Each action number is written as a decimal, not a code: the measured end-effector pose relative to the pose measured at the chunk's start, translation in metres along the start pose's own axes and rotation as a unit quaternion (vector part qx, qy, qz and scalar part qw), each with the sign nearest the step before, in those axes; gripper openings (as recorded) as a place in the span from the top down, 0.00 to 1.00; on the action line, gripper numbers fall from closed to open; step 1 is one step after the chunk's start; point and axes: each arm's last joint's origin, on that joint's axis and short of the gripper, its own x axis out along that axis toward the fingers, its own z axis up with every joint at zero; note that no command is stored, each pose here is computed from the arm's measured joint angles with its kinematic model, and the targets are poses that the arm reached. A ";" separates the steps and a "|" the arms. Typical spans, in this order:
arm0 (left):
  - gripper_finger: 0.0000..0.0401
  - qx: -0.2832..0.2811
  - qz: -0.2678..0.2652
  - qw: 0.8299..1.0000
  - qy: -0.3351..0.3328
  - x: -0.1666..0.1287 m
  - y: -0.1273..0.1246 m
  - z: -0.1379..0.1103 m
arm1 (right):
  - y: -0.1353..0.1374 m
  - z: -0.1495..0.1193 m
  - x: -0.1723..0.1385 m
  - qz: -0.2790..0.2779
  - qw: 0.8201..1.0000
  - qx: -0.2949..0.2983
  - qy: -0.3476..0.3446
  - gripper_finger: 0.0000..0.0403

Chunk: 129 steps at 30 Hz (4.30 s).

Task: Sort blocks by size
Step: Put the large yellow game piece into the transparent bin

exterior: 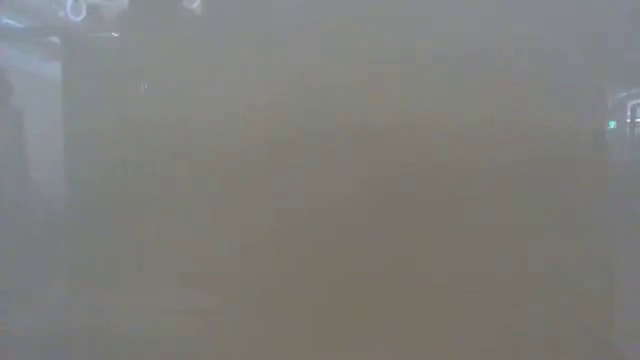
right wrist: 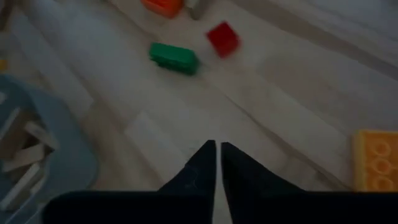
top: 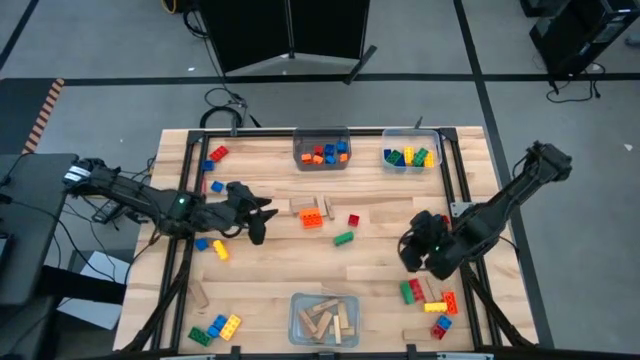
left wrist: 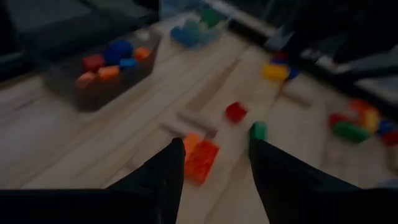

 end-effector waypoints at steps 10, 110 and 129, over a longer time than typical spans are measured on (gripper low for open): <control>0.53 -0.005 0.127 0.975 0.182 0.000 -0.013 0.011 | -0.038 -0.011 0.010 -0.004 0.999 0.011 0.050 0.66; 0.73 -0.261 0.572 0.708 0.323 0.048 -0.012 -0.135 | -0.024 -0.016 0.017 0.040 0.994 -0.076 0.063 0.51; 0.77 -0.111 0.280 0.934 0.194 0.067 -0.069 0.012 | -0.015 -0.009 0.017 0.073 0.997 0.019 -0.021 0.52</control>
